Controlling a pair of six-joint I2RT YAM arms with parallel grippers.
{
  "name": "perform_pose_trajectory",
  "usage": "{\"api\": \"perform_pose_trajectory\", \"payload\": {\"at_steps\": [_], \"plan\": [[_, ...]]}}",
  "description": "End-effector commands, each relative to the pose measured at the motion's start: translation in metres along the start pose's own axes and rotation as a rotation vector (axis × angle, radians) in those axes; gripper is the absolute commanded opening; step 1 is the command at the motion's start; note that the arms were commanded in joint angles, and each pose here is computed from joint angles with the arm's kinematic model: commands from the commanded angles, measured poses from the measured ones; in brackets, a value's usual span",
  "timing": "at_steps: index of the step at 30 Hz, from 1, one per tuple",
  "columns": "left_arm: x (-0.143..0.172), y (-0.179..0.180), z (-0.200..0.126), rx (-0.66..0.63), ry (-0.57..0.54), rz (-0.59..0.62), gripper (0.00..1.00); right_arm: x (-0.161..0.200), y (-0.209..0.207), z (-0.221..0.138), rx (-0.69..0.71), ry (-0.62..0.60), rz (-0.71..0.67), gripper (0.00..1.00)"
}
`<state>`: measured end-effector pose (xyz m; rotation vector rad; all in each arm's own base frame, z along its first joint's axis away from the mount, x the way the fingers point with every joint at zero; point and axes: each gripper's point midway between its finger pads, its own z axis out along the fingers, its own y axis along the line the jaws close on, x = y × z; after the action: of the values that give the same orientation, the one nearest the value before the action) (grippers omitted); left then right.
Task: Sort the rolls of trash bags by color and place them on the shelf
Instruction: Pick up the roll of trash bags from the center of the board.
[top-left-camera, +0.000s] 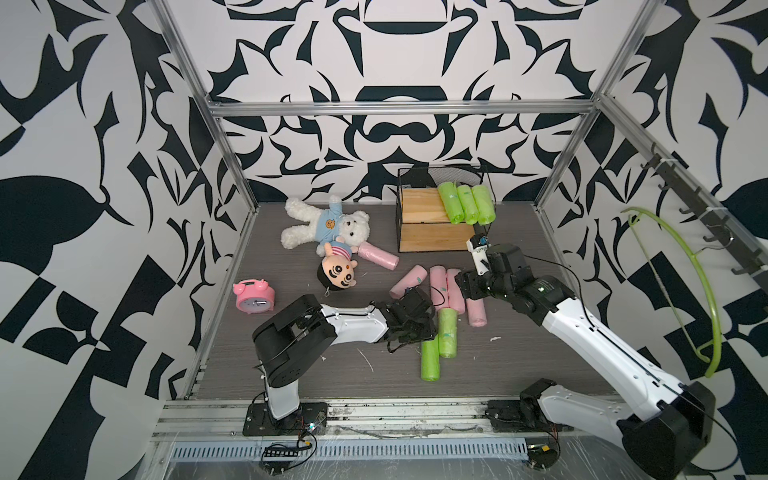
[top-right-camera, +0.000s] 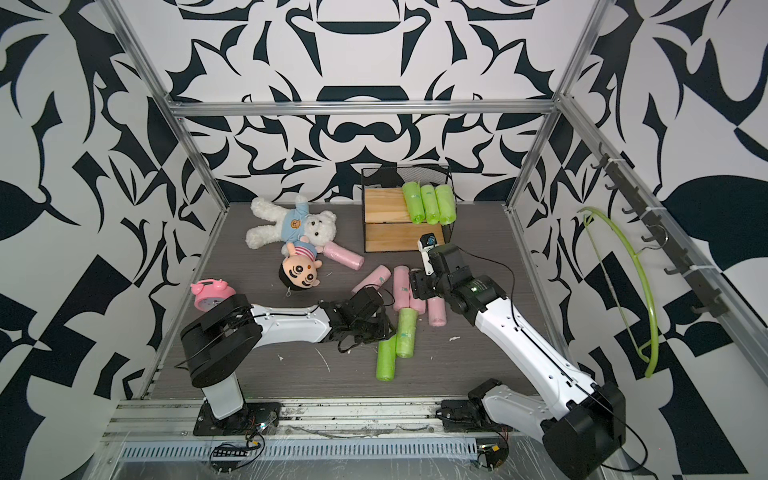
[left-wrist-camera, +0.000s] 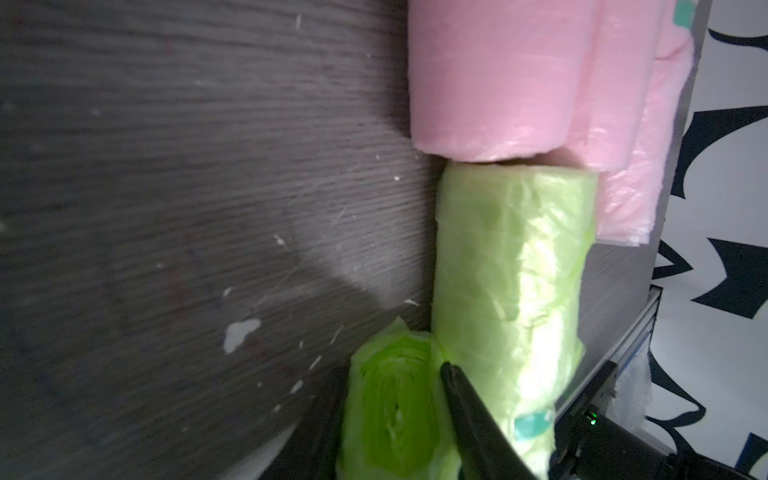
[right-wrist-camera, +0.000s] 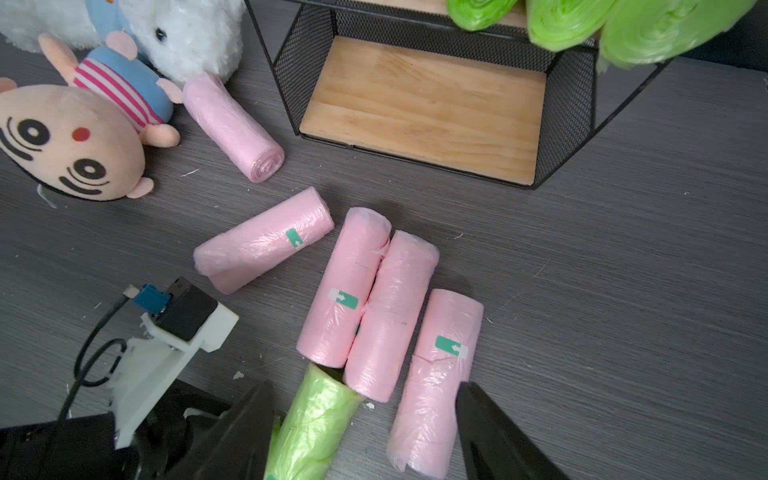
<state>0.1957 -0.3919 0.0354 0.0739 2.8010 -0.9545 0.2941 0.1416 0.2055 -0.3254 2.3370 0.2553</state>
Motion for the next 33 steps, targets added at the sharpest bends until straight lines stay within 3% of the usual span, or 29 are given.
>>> {"api": "perform_pose_trajectory", "payload": {"at_steps": [1,8,17,24,29,33], "plan": [[-0.005,0.010,-0.012,-0.030,-0.024,0.033,0.33,-0.005,0.005,-0.009,-0.037,-0.035,0.033,0.74],[-0.060,0.006,-0.073,0.072,-0.180,-0.020,0.32,-0.011,0.052,-0.018,-0.297,-0.077,0.135,0.74],[-0.122,-0.002,-0.159,0.262,-0.444,-0.223,0.31,-0.030,0.139,-0.028,-0.570,-0.218,0.231,0.78],[-0.139,-0.025,-0.206,0.413,-0.538,-0.287,0.32,-0.029,0.170,-0.017,-0.630,-0.261,0.240,0.87],[-0.140,-0.035,-0.222,0.492,-0.553,-0.318,0.32,-0.027,0.177,-0.012,-0.648,-0.288,0.240,0.87],[-0.138,-0.038,-0.229,0.522,-0.558,-0.333,0.32,-0.029,0.177,-0.013,-0.647,-0.322,0.245,0.81]]}}
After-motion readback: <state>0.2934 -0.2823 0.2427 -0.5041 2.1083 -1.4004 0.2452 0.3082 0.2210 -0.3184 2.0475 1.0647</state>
